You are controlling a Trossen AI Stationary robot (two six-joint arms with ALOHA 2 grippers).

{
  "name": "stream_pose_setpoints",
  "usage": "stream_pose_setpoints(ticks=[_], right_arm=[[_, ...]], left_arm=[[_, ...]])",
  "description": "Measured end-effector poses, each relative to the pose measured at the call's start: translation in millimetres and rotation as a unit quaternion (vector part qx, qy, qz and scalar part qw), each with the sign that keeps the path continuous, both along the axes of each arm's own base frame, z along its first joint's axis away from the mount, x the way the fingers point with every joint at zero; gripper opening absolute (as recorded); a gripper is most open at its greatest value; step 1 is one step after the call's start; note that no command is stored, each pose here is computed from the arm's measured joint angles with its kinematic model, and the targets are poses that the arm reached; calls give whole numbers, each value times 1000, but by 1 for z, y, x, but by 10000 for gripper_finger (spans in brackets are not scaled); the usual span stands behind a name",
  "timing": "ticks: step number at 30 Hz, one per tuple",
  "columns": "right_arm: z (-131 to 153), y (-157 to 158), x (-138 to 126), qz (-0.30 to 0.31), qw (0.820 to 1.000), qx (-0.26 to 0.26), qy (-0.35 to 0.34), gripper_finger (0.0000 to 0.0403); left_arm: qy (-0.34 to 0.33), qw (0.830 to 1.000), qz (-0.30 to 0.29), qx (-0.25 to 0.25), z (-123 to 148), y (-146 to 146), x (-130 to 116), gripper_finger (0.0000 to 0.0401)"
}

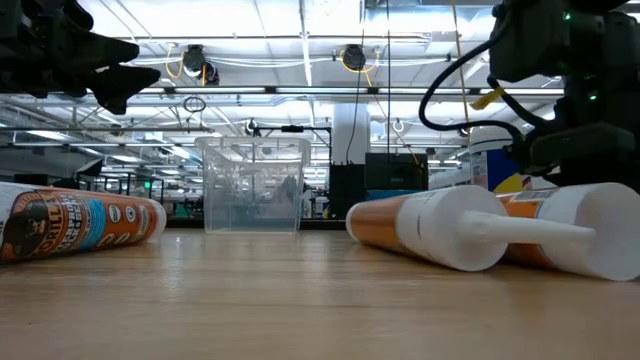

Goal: Pick & place silicon tubes, Sealant and Lysol wipes
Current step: Put the left blue sealant into the transparent bin

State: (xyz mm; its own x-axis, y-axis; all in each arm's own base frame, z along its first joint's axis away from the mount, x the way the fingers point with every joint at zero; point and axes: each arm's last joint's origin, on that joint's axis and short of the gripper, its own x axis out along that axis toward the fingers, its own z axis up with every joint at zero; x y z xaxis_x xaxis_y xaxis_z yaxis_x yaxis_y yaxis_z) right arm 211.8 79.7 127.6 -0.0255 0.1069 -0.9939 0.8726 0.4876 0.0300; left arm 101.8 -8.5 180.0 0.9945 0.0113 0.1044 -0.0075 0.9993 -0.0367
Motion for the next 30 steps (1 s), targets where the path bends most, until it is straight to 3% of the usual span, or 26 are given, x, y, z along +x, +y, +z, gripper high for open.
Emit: stream_pose_setpoints(ticks=[6, 14, 19, 23, 30], right_arm=[[1, -4, 0, -9, 1000, 2, 1, 347], [1, -5, 1, 0, 1000, -5, -4, 205], [1, -5, 2, 24, 999, -17, -14, 201], [17, -4, 11, 59, 994, -59, -75, 201], [90, 6, 24, 147, 950, -124, -247, 201]], left_arm=[[0, 1000, 0, 0, 0, 0, 0, 255], [0, 1000, 0, 0, 0, 0, 0, 255], [0, 1000, 0, 0, 0, 0, 0, 255], [0, 1000, 0, 0, 0, 0, 0, 255], [-1, 1000, 0, 0, 0, 0, 0, 255]])
